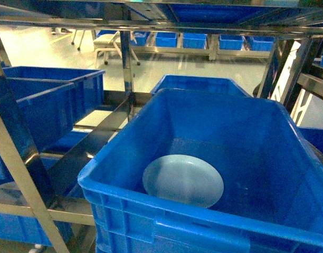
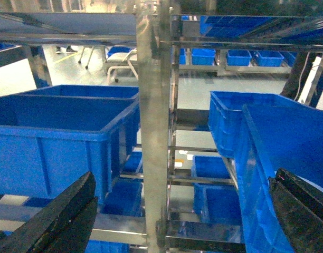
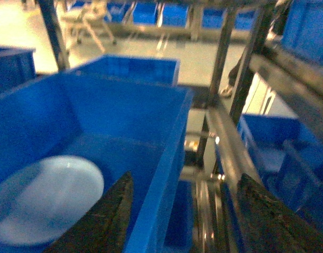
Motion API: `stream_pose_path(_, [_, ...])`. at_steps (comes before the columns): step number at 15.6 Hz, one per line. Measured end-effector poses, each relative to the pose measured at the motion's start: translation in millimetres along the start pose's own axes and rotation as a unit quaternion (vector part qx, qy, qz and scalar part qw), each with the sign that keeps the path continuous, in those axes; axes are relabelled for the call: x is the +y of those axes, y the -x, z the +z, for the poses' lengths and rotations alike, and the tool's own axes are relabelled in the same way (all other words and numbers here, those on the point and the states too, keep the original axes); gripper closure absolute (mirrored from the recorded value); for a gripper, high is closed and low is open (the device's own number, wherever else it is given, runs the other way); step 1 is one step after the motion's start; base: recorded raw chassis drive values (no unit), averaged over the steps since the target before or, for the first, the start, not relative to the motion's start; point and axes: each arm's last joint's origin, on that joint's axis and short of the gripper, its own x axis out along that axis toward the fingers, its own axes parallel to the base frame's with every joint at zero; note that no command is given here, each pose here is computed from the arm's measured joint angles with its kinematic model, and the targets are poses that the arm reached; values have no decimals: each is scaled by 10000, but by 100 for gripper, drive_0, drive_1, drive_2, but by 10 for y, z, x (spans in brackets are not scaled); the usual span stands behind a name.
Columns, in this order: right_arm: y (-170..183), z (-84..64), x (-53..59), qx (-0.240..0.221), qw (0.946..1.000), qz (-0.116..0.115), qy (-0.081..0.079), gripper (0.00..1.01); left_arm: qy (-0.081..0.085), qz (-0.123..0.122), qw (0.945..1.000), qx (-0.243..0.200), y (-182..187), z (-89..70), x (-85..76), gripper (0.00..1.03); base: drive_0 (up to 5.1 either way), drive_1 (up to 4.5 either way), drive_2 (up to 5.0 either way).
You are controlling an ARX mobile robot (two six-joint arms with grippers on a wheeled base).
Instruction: Place blue tray on left shelf second layer neatly
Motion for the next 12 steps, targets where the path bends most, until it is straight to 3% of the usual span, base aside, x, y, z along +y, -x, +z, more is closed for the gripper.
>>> stream_pose_path(1, [89,93,-63,-675,9976,-106,-99,49,0,-11,10000,-17,0,3,-1,5,0,0,0])
stream_pose_path(2, [178,194,-87,-1046,9944,-96,-127,62,0,-31,10000,-17,0,3,-3,5,0,0,0])
stream_pose_path(5, [403,66,-169,-819,9966,-83,-74,100,0,-29,10000,-15,0,3,-3,5,0,0,0])
stream_pose_path(8, [576,68,-306,-915,9956,-152,-97,99,0,-25,10000,-13,0,3,-3,5,0,0,0])
stream_pose_path(12, [752,50,-302,-941,9954,-120,-94,99,0,-27,10000,-15,0,3,-3,5,0,0,0])
